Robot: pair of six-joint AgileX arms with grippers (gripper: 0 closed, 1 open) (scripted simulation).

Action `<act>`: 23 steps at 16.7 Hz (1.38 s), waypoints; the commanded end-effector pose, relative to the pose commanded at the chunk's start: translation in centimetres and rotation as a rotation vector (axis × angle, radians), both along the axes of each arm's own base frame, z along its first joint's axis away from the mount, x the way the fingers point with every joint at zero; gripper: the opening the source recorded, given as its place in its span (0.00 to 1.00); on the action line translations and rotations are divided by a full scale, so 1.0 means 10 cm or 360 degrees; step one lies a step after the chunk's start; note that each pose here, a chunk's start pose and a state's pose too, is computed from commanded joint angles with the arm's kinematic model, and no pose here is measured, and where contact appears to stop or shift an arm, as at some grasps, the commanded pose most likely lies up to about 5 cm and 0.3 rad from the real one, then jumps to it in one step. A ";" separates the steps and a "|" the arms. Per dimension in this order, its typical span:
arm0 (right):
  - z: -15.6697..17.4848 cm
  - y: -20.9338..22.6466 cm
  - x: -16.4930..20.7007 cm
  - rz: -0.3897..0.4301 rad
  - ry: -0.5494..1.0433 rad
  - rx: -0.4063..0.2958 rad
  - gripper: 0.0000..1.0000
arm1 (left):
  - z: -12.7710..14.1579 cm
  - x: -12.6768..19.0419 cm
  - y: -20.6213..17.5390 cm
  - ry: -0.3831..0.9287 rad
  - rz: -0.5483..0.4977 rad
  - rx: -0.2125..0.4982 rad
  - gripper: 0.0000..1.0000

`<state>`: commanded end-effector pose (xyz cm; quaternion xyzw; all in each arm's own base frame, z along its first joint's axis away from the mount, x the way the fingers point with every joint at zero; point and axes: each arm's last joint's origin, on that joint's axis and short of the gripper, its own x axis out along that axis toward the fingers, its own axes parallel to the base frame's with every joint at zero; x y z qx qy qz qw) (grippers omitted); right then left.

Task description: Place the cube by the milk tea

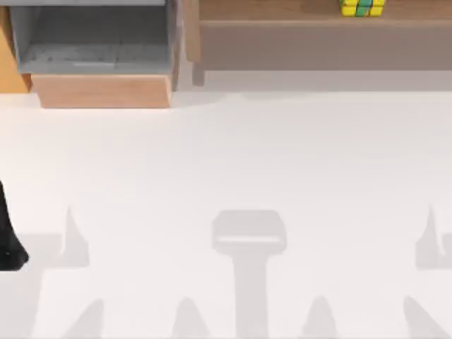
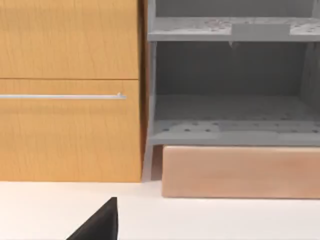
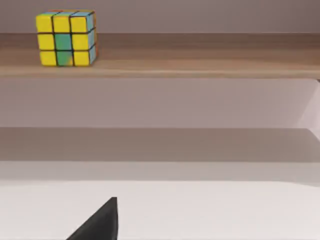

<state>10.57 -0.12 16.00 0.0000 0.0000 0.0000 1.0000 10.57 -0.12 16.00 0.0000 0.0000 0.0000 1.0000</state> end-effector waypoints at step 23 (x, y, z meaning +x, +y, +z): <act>0.37 0.92 2.32 -0.0062 0.0109 -0.0042 1.00 | 0.00 0.00 0.00 0.0000 0.0000 0.0000 1.00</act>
